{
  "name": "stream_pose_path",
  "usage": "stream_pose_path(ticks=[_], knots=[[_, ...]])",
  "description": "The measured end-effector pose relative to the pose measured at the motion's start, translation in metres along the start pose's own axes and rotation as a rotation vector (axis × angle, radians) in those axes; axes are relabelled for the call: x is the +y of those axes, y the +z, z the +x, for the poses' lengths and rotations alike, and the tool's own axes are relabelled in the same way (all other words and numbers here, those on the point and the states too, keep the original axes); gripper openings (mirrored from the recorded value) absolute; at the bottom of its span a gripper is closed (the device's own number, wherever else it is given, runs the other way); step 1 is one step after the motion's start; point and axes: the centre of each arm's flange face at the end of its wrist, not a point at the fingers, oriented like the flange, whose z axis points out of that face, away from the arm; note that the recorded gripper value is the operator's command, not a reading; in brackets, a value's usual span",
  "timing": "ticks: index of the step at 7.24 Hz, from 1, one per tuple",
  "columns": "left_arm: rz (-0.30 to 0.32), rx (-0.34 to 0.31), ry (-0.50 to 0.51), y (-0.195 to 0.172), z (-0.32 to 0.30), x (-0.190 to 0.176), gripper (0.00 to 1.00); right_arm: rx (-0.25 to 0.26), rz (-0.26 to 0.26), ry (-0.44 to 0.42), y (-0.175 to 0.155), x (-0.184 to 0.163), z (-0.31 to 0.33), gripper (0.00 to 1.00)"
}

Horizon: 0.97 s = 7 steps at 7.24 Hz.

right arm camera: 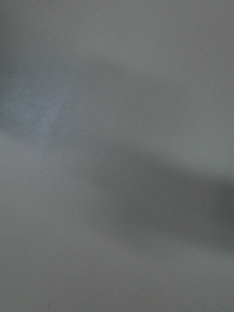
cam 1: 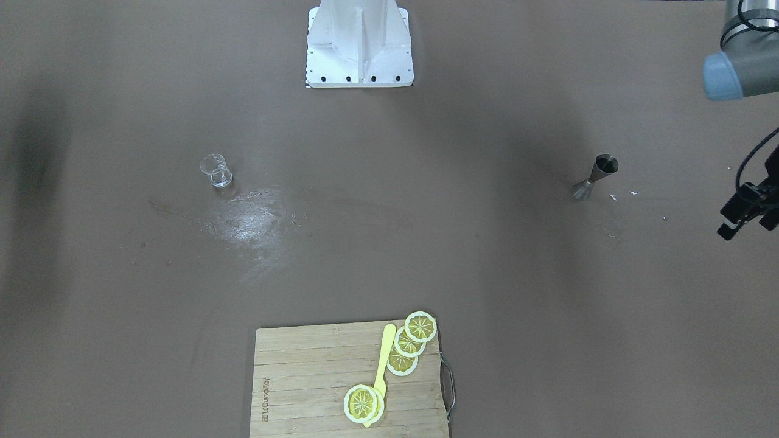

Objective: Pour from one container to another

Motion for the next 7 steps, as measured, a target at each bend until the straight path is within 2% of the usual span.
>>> stream_pose_path(ticks=[1,2,3,5,6,7], knots=[[-0.069,-0.032,-0.084,0.002,-0.031,-0.008,0.98,-0.021,-0.053,0.076,-0.006,0.011,0.002,1.0],[-0.111,-0.059,-0.099,0.002,-0.06,-0.01,0.98,-0.057,-0.084,0.133,-0.006,0.024,0.008,1.0],[-0.157,-0.077,-0.045,0.0,-0.089,-0.007,0.98,-0.092,-0.093,0.174,-0.005,0.038,0.016,1.0],[-0.263,-0.047,0.135,0.001,-0.123,0.002,0.98,-0.109,-0.093,0.205,-0.002,0.056,0.028,1.0],[-0.293,-0.022,0.244,0.001,-0.134,0.007,0.98,-0.08,-0.095,0.202,0.0,0.057,0.034,1.0],[-0.308,-0.004,0.337,0.0,-0.139,0.01,0.98,-0.018,-0.096,0.19,-0.002,0.056,0.039,1.0]])
